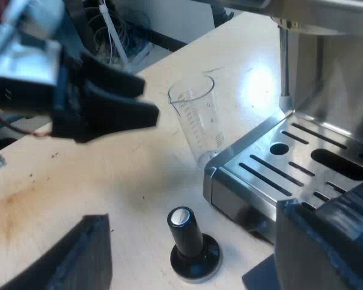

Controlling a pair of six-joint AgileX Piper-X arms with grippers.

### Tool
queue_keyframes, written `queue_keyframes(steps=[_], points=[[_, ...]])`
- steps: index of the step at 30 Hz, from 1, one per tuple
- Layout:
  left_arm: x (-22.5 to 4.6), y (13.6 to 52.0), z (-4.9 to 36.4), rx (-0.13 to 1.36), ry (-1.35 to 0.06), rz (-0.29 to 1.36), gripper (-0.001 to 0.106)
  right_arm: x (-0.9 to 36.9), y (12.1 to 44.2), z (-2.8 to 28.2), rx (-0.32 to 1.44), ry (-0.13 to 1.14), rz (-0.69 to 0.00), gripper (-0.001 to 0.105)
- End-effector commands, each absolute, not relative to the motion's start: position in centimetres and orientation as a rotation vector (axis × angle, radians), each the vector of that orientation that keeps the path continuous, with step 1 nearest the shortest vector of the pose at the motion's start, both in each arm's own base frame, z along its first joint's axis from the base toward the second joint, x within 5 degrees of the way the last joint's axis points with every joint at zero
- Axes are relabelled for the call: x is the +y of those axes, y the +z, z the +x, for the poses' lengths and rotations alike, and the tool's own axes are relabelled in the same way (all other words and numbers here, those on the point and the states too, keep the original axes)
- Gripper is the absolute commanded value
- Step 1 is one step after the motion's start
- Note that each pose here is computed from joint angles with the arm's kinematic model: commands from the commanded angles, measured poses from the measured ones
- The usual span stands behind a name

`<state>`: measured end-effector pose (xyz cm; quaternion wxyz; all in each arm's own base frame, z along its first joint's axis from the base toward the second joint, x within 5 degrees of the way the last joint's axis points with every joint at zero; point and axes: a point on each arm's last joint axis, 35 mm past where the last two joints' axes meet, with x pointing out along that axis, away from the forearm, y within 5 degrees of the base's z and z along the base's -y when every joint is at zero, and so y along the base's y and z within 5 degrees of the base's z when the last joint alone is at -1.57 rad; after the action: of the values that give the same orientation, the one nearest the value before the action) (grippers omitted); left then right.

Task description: Pour the beans into the coffee machine

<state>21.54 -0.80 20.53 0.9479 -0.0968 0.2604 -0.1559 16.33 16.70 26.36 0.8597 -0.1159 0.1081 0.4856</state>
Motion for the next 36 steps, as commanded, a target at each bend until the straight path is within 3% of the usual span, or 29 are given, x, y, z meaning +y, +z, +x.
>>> queue_keyframes(steps=[1, 13, 25, 36], points=[[-0.8, 22.2, 20.4, 0.492, -0.305, -0.198, 0.088, 16.7, 27.1, 16.3, 0.223, 1.017, -0.242, 0.059], [-0.8, 26.1, 16.5, 0.408, -0.28, -0.177, 0.088, 16.3, 32.1, 16.6, 0.306, 0.871, -0.287, 0.059], [-1.0, 34.8, 16.3, 0.211, -0.364, -0.149, 0.088, 15.2, 37.5, 17.0, 0.301, 0.686, -0.313, 0.059], [-1.0, 37.5, 16.4, 0.162, -0.36, -0.181, 0.088, 10.2, 38.7, 19.8, 0.367, 0.504, -0.261, 0.059]])
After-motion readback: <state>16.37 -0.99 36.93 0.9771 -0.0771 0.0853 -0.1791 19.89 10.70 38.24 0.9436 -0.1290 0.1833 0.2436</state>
